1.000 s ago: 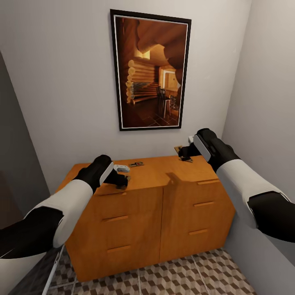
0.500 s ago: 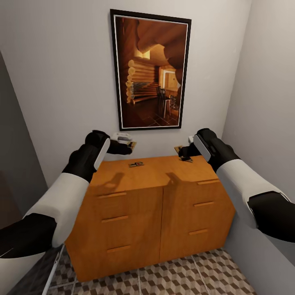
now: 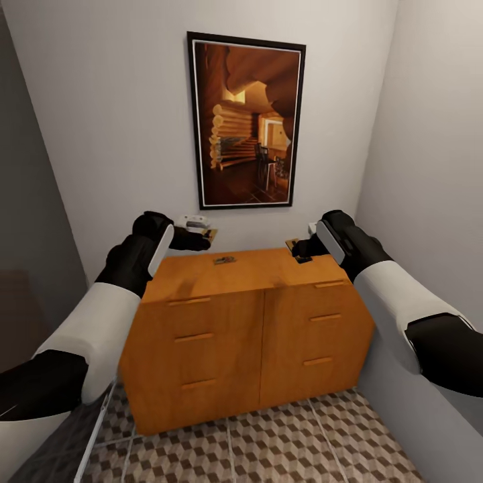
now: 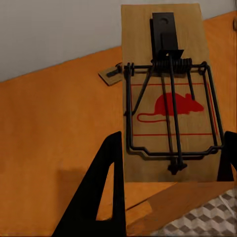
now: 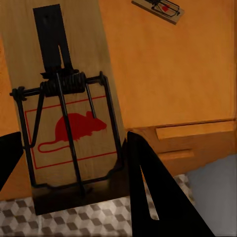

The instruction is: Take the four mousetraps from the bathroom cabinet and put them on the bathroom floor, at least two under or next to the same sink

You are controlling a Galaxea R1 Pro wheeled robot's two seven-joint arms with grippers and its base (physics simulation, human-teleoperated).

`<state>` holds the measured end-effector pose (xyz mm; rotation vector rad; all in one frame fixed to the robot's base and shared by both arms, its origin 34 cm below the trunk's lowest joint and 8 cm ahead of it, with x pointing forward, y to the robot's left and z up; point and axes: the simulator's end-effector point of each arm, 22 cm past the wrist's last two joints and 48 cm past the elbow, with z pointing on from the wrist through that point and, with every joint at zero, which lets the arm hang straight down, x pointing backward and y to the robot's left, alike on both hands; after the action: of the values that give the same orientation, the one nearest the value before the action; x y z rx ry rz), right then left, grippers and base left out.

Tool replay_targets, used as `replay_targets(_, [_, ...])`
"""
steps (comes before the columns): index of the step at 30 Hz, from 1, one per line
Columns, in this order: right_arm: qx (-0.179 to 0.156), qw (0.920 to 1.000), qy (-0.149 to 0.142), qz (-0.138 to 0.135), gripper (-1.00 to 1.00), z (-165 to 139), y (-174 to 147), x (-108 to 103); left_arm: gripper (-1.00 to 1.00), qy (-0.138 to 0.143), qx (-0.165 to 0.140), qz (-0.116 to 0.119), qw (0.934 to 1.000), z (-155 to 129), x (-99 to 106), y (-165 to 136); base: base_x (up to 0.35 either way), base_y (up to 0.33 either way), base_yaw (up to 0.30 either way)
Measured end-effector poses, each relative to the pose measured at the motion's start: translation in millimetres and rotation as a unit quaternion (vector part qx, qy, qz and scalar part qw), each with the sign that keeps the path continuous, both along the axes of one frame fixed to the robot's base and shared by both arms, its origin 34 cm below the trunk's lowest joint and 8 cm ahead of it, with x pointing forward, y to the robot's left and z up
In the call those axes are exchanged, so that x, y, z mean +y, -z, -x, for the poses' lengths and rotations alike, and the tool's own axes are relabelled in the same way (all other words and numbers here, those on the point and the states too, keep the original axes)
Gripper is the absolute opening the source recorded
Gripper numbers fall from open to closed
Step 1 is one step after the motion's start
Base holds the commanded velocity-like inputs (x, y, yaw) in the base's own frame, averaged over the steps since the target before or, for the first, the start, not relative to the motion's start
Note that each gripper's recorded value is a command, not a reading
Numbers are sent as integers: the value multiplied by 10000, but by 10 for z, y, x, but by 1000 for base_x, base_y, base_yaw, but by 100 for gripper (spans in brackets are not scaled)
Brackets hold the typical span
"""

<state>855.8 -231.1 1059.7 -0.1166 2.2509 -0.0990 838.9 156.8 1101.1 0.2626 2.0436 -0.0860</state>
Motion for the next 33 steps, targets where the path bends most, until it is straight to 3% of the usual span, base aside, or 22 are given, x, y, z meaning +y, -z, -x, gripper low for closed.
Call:
replay_targets(16, [5,10000,-15,-33,-100,1,2,6,-100,-15,-135,-1,9999,8,12,-109,-345,0,0])
replay_targets(33, [19,10000,-31,-41,-100,4,17,29,-100,19,-82,-15,10000,14,-64,-57,-347,0,0])
